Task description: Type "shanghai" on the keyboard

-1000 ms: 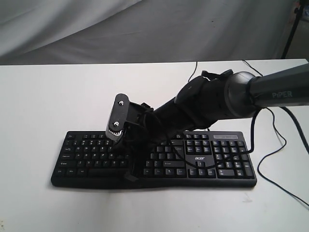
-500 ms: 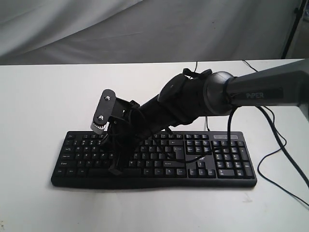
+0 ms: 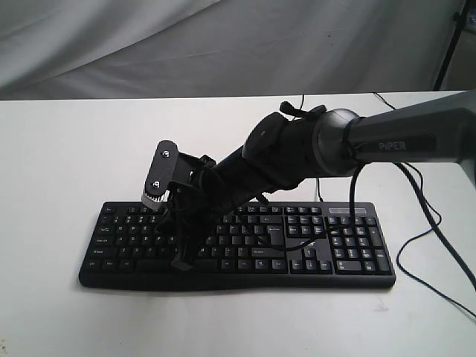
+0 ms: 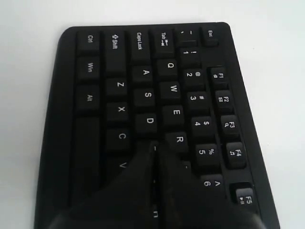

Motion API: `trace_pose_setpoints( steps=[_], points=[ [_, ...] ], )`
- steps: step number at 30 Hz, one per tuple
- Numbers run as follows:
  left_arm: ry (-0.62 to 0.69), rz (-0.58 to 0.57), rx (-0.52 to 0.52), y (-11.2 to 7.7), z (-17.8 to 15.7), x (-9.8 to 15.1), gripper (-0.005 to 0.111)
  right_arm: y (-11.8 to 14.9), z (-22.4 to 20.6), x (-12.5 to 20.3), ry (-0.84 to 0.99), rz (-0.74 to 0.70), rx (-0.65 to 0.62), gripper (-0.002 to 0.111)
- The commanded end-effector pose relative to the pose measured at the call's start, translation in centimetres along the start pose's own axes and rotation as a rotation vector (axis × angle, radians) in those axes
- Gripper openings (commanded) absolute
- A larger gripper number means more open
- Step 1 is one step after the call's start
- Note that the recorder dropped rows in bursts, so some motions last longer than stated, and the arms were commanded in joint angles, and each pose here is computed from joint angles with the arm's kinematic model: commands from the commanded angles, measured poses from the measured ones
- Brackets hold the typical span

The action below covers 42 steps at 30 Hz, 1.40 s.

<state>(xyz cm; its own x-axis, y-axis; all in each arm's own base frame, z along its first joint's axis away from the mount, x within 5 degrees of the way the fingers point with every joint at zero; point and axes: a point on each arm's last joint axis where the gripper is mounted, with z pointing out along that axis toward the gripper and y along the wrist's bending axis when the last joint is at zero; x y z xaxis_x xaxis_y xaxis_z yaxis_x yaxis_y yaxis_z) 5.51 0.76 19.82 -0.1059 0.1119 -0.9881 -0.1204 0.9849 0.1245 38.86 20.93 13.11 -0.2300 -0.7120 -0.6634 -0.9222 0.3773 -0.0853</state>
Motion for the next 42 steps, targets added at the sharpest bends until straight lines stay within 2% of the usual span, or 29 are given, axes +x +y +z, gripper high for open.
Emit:
trace_pose_setpoints(
  steps=[1,10,29,36,42],
  points=[
    [0.005,-0.003,0.005,0.0,0.1,0.2,0.001,0.0,-0.1,-0.2,-0.003,-0.009,-0.004,0.0],
    [0.005,-0.003,0.005,0.0,0.1,0.2,0.001,0.1,1.0,0.8,0.021,-0.008,-0.019,0.0],
    [0.005,-0.003,0.005,0.0,0.1,0.2,0.001,0.0,1.0,0.7,0.005,-0.006,-0.008,0.0],
    [0.005,-0.003,0.005,0.0,0.1,0.2,0.001,-0.2,1.9,1.8,0.026,0.018,-0.014,0.0],
    [0.005,-0.003,0.005,0.0,0.1,0.2,0.001,-0.3,0.3,0.3,-0.011,-0.008,-0.002,0.0]
  ],
)
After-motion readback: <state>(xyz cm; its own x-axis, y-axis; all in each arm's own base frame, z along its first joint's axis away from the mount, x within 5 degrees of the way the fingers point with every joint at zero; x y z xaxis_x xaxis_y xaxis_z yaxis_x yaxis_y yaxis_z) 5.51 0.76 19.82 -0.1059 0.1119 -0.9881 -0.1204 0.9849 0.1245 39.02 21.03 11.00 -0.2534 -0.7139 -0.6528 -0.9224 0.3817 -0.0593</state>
